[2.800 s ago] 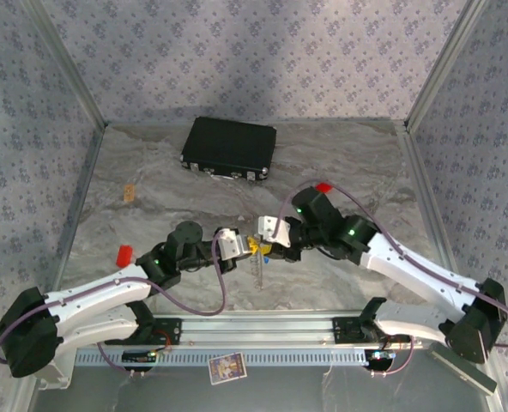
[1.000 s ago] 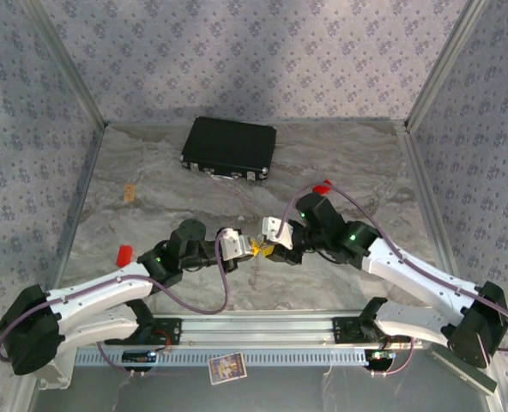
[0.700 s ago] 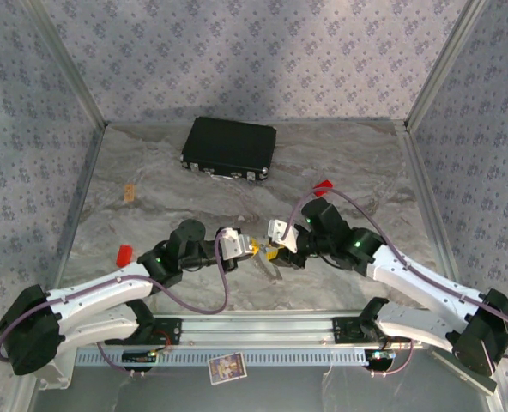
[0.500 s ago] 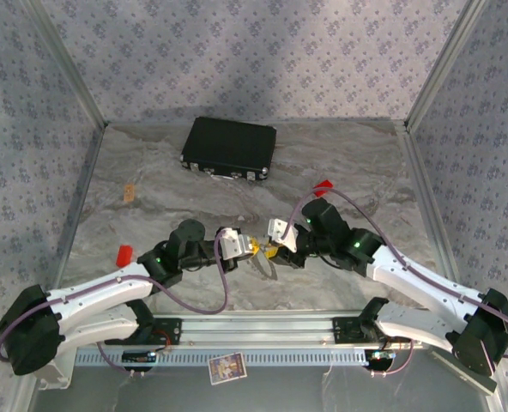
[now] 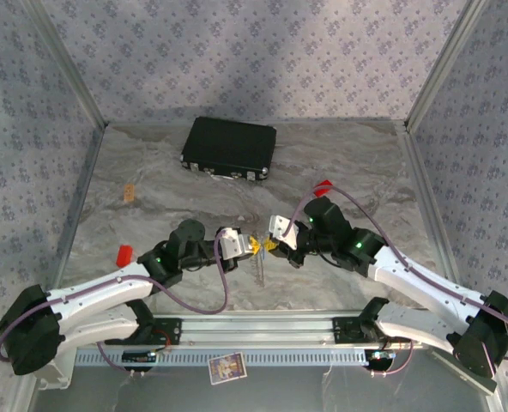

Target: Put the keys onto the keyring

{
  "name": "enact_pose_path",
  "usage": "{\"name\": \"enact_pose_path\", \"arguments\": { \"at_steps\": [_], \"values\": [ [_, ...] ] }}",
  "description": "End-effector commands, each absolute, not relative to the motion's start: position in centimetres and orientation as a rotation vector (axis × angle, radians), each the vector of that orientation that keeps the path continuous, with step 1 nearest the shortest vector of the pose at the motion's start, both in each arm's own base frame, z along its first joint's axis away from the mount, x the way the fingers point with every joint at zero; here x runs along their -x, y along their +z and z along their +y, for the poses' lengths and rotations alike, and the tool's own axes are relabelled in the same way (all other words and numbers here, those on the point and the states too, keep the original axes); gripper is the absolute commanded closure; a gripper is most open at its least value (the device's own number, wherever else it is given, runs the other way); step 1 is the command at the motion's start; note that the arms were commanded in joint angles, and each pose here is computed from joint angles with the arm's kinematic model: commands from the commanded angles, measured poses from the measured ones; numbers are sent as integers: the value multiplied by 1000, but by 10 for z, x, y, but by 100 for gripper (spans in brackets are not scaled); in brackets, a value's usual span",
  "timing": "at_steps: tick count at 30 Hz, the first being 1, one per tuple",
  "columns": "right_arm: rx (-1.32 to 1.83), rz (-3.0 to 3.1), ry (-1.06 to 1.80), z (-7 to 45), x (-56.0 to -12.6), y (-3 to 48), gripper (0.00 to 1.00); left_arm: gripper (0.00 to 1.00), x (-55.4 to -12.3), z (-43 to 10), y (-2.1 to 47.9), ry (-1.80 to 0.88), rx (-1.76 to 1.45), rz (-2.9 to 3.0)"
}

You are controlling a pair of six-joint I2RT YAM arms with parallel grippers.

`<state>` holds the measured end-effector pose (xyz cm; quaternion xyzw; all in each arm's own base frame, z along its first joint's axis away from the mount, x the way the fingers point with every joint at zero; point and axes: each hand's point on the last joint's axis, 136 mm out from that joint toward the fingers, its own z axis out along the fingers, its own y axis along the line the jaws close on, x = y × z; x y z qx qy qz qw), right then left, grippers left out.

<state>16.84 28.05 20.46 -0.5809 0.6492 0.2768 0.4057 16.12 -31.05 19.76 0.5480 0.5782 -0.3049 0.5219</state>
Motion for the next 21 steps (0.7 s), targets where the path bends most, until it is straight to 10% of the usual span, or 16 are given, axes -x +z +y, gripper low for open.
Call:
{"name": "enact_pose_path", "arguments": {
  "at_steps": [1,21],
  "values": [
    [1448,1651,685,277,-171,207,100,100,-160,-314,211,-740,-1304,1311],
    [1371,1663,790,278,-175,197,87,100,-158,-311,225,-760,-1231,1227]
  ]
}}
